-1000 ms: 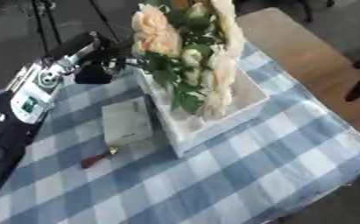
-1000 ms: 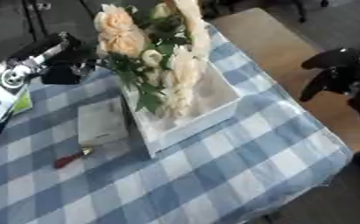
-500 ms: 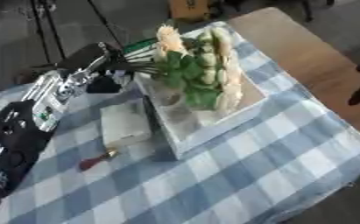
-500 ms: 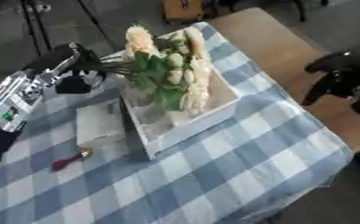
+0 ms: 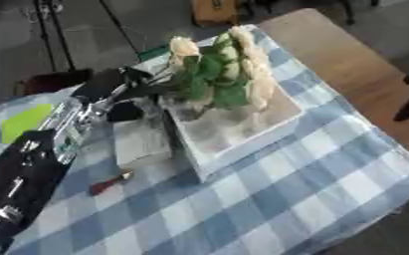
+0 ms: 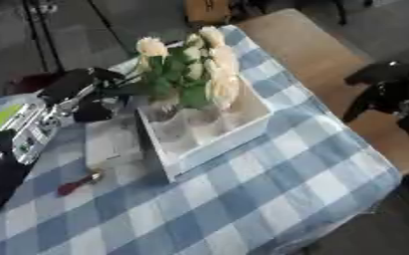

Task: Pick up objects on the table and place them in the box.

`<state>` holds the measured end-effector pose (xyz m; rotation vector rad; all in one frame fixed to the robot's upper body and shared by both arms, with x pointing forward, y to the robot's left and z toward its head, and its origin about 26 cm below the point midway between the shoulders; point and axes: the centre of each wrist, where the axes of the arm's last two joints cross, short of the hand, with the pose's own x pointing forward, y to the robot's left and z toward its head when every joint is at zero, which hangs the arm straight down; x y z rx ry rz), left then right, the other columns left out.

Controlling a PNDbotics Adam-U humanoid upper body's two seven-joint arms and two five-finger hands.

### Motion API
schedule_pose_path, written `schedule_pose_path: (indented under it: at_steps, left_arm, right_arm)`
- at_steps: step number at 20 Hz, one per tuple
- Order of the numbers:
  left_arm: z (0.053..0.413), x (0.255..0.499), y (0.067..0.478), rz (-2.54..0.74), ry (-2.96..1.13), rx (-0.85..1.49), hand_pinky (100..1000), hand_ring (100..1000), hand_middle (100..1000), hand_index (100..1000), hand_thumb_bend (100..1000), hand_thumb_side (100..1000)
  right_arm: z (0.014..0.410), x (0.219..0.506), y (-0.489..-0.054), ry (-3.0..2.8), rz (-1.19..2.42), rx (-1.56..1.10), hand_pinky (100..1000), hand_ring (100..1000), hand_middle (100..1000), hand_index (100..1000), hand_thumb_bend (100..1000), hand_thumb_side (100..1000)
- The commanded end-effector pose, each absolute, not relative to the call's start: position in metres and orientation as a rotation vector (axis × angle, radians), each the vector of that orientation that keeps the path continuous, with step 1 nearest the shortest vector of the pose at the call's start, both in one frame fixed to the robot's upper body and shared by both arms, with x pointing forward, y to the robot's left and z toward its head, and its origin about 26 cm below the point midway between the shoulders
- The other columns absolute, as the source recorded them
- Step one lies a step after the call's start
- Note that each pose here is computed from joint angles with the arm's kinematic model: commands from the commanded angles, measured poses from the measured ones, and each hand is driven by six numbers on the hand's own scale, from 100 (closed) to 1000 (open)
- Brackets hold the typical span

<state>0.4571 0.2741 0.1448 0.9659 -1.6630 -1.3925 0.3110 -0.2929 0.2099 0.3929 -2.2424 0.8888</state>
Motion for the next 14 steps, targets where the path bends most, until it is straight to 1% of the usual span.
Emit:
schedule_pose_path:
  at_steps: [1, 2, 4, 8, 10, 11, 12, 14]
  left_arm:
    - [0.158, 0.458, 0.276, -1.358, -1.764, 0.954, 820, 871, 883, 930, 335, 1000]
    - [0.158, 0.458, 0.276, -1.347, -1.794, 0.941, 820, 871, 883, 930, 335, 1000]
    - [0.165, 0.458, 0.273, -1.317, -1.867, 0.918, 814, 873, 883, 924, 301, 1000]
    - [0.185, 0.454, 0.268, -1.277, -2.024, 0.896, 819, 873, 881, 921, 318, 1000]
    - [0.195, 0.452, 0.261, -1.286, -2.078, 0.878, 825, 871, 881, 922, 371, 990]
    - [0.200, 0.450, 0.257, -1.300, -2.106, 0.872, 825, 871, 881, 922, 371, 990]
    - [0.206, 0.449, 0.250, -1.333, -2.131, 0.865, 837, 876, 887, 929, 404, 963]
    - [0.212, 0.444, 0.241, -1.404, -2.163, 0.856, 843, 876, 889, 933, 414, 962]
  right_arm:
    - [0.218, 0.308, -0.294, -2.268, 0.903, 0.375, 577, 578, 738, 776, 100, 781]
    - [0.218, 0.308, -0.294, -2.268, 0.903, 0.374, 577, 578, 738, 776, 100, 781]
    - [0.217, 0.308, -0.294, -2.267, 0.902, 0.374, 577, 578, 738, 776, 100, 781]
    - [0.217, 0.308, -0.294, -2.267, 0.903, 0.374, 577, 578, 738, 776, 100, 781]
    - [0.217, 0.308, -0.294, -2.267, 0.905, 0.377, 577, 578, 738, 776, 100, 780]
    - [0.217, 0.309, -0.294, -2.268, 0.905, 0.378, 577, 578, 738, 776, 100, 780]
    - [0.217, 0.309, -0.294, -2.268, 0.906, 0.380, 577, 578, 738, 776, 100, 779]
    - [0.217, 0.309, -0.294, -2.268, 0.907, 0.381, 578, 578, 738, 776, 100, 779]
